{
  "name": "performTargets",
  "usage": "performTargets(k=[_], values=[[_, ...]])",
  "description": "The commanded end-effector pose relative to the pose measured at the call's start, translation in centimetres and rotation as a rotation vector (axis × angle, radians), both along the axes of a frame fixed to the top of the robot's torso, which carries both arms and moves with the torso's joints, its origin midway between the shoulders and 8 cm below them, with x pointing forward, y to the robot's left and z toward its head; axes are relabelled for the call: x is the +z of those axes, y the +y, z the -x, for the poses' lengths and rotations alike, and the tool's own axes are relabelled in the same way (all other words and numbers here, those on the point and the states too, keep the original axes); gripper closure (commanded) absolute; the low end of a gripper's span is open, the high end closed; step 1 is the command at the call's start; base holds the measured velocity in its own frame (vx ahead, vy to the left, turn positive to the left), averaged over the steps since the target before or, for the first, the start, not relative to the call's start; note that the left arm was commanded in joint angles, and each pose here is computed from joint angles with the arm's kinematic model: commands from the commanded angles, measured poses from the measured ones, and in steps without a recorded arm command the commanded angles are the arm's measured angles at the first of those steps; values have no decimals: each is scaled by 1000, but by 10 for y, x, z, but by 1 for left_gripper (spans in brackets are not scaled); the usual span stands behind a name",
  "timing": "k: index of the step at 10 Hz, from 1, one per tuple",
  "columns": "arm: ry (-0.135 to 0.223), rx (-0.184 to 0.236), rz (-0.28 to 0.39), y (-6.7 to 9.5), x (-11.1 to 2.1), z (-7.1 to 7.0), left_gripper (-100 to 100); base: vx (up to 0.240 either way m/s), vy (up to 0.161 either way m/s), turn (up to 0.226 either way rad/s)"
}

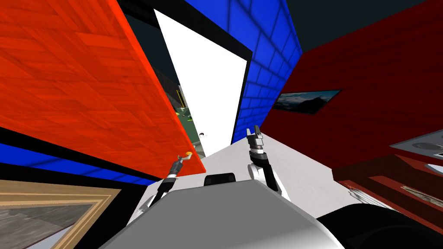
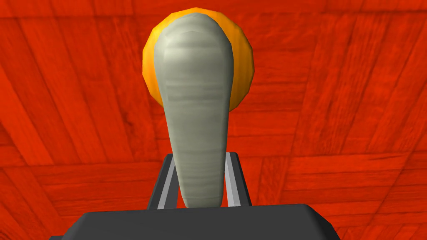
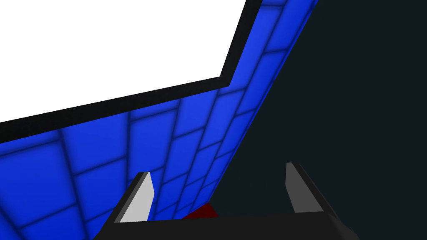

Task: Pull the door open

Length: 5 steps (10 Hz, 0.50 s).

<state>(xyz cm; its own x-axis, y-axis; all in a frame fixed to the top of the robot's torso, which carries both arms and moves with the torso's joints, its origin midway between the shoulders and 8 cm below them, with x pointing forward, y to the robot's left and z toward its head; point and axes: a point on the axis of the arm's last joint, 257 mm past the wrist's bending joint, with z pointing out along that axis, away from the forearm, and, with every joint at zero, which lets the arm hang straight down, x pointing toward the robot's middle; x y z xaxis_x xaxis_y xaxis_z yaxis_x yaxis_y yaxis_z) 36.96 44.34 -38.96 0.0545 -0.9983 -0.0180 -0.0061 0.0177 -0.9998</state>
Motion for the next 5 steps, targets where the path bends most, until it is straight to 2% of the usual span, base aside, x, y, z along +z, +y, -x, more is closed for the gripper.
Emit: performTargets(k=[1, 2, 3, 4, 5], values=[[-6, -51, 13, -19, -2, 3, 100, -187, 52, -66], [-5, -76, 16, -25, -2, 6, 100, -186, 95, -54], [-5, -76, 16, -25, -2, 6, 100, -109, 76, -23], [2, -58, 9, -16, -1, 7, 100, -35, 28, 2], [4, -65, 10, -13, -3, 19, 100, -115, 40, -233]])
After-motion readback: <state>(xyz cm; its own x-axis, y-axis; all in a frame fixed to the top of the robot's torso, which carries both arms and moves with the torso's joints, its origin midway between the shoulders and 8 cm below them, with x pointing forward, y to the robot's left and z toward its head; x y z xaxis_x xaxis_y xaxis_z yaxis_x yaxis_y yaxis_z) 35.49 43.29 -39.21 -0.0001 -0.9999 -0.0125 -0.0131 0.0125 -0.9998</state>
